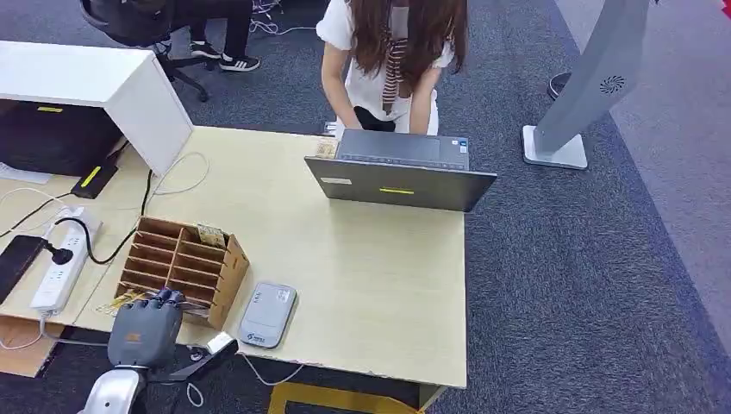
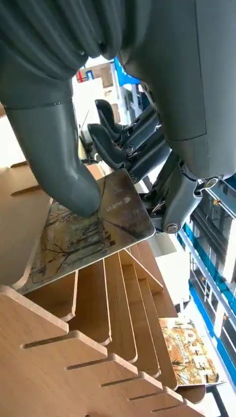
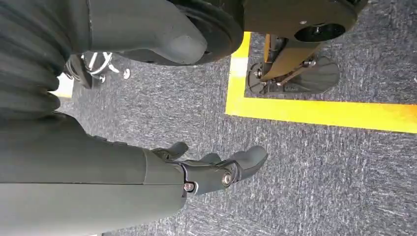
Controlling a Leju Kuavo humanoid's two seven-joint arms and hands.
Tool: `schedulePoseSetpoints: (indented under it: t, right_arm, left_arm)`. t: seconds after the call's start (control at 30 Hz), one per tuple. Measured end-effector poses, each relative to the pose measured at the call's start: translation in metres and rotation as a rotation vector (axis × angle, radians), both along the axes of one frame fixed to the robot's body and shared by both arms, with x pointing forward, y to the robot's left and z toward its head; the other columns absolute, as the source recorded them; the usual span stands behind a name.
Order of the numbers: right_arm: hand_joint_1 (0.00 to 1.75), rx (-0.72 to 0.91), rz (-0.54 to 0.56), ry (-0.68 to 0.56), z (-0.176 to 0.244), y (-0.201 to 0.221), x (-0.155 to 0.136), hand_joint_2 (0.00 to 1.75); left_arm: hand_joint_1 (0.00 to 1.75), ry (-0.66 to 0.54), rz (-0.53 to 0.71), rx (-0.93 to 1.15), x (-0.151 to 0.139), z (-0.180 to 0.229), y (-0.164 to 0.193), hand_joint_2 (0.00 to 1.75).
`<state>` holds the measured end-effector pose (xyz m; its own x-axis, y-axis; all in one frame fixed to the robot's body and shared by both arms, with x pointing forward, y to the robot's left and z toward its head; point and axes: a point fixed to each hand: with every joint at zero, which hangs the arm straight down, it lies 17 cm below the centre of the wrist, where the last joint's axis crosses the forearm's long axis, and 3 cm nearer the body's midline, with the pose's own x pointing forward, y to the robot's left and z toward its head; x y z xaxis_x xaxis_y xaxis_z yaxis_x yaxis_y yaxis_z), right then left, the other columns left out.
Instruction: Pass the card to the sensor for recognition and then transmit it.
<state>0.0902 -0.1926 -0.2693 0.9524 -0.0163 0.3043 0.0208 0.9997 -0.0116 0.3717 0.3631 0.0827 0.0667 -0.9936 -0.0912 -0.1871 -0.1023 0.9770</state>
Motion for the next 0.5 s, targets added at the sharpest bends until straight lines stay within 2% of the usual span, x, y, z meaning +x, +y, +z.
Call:
schedulePoseSetpoints:
  t: [0.23,0.5]
  right_arm:
    - [0.00,0.003,-0.004,-0.010,0.001,0.000,0.002,1.75]
    - [0.00,-0.002,-0.021,-0.015,0.001,-0.002,0.003,1.75]
  left_arm:
    - [1.75,-0.027,-0.025,0.003,0.001,0.010,-0.003,1.75]
    - [1.75,-0.180,-0.104,0.003,0.015,0.084,-0.024,1.75]
